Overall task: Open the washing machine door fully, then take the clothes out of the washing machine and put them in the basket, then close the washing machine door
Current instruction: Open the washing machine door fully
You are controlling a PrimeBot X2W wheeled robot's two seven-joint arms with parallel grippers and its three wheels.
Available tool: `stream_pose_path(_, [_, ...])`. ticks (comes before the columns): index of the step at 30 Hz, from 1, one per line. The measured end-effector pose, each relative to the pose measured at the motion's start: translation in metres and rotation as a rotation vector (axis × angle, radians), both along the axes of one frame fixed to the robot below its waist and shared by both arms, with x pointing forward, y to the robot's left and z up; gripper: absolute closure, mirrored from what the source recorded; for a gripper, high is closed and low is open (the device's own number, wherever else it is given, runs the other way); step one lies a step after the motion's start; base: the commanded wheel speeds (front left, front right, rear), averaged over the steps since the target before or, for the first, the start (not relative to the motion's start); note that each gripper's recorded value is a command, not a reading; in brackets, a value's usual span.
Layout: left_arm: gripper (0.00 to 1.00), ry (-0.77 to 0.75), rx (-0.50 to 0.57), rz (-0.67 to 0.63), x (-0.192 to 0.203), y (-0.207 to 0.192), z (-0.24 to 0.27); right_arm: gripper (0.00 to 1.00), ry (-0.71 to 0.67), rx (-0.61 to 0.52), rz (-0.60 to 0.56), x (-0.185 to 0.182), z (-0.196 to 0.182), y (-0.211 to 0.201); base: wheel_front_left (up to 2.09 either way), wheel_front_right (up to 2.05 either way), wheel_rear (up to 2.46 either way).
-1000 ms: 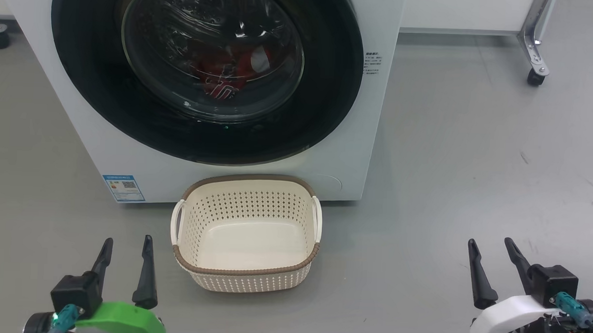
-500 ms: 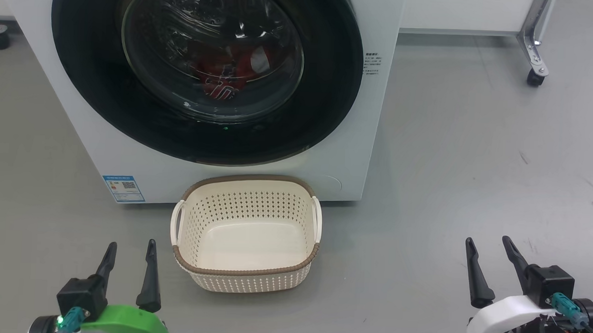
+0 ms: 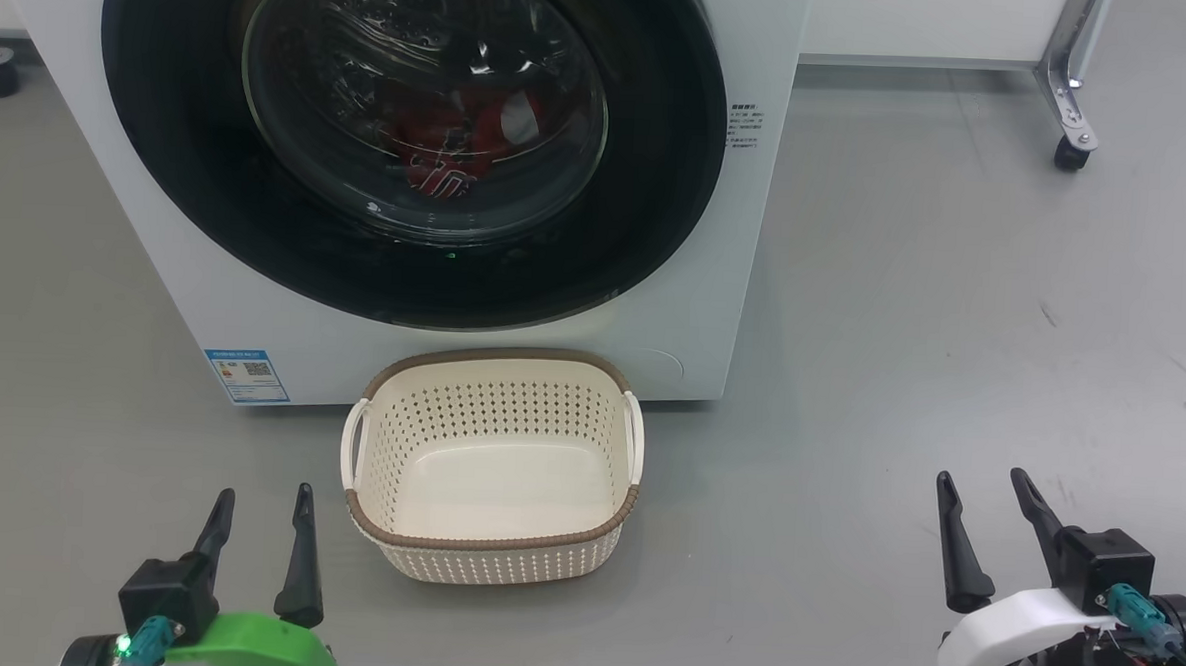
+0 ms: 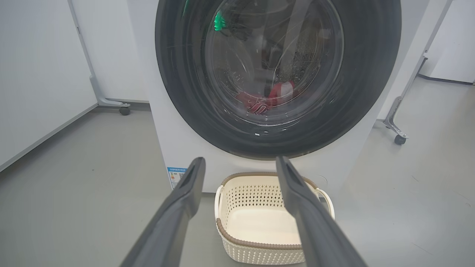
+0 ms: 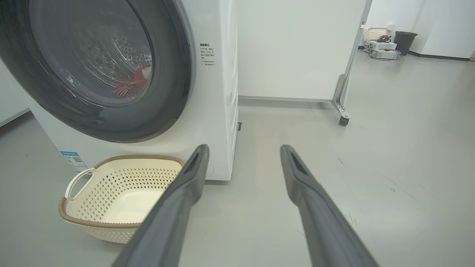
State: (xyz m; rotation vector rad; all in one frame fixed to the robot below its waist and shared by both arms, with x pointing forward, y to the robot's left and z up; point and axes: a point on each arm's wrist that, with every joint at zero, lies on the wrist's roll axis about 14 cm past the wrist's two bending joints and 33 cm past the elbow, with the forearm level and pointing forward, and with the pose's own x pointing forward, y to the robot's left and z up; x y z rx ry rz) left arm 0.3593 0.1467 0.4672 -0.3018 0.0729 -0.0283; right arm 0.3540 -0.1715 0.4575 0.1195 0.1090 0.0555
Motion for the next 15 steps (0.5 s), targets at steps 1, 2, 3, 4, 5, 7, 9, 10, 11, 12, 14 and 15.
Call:
stream_pose_path(1, [0.0,0.001,0.001,0.0,-0.0001,0.0,-0.0003,0.0,0.0,0.0,-0.001,0.0001,0.0001,-0.0004,0.0,0.0,0.0])
stream_pose_path(2, [0.0,0.002,0.0,0.001,-0.0002,0.0001,-0.0005,0.0,-0.001,0.001,-0.003,0.0002,0.0003,-0.0007,0.0,0.0,0.0])
stream_pose_path(3, [0.0,0.002,0.0,0.002,-0.0002,0.0002,-0.0006,0.0,-0.001,0.001,-0.004,0.0003,0.0003,-0.0009,0.0,0.0,0.0])
stream_pose_path(4, [0.0,0.002,-0.001,0.002,-0.0003,0.0003,-0.0007,0.0,-0.002,0.001,-0.005,0.0005,0.0005,-0.0012,0.0,0.0,0.0])
stream_pose_path(5, [0.0,0.003,-0.001,0.003,-0.0003,0.0005,-0.0009,0.0,-0.002,0.0,-0.005,0.0006,0.0005,-0.0014,0.0,0.0,0.0])
stream_pose_path(7, [0.0,0.004,0.0,0.005,-0.0004,0.0011,-0.0014,0.54,-0.003,-0.005,-0.006,0.0008,0.0007,-0.002,0.0,0.0,0.0])
stream_pose_path(9, [0.0,0.005,0.002,0.007,-0.0004,0.0016,-0.0017,1.0,-0.007,-0.003,-0.008,0.0013,0.0019,-0.0023,0.0,0.0,0.0])
stream_pose_path(10, [0.0,0.005,0.004,0.007,-0.0004,0.0016,-0.0017,1.0,-0.009,-0.002,-0.008,0.0015,0.0023,-0.0019,0.0,0.0,0.0])
stream_pose_path(11, [0.0,0.005,0.003,0.008,-0.0004,0.0018,-0.0018,1.0,-0.01,-0.001,-0.007,0.0016,0.0026,-0.0017,0.0,0.0,0.0])
stream_pose_path(12, [0.0,0.005,0.003,0.009,-0.0004,0.002,-0.0019,1.0,-0.011,0.0,-0.008,0.0018,0.003,-0.0018,0.0,0.0,0.0])
stream_pose_path(14, [0.0,0.006,0.01,0.008,-0.0005,0.0019,-0.0022,1.0,-0.01,0.001,-0.009,0.0018,0.0029,-0.0023,0.0,0.0,0.0])
stream_pose_path(15, [0.0,0.006,0.01,0.007,-0.0005,0.0017,-0.0023,1.0,-0.011,0.002,-0.01,0.002,0.0032,-0.0025,0.0,0.0,0.0])
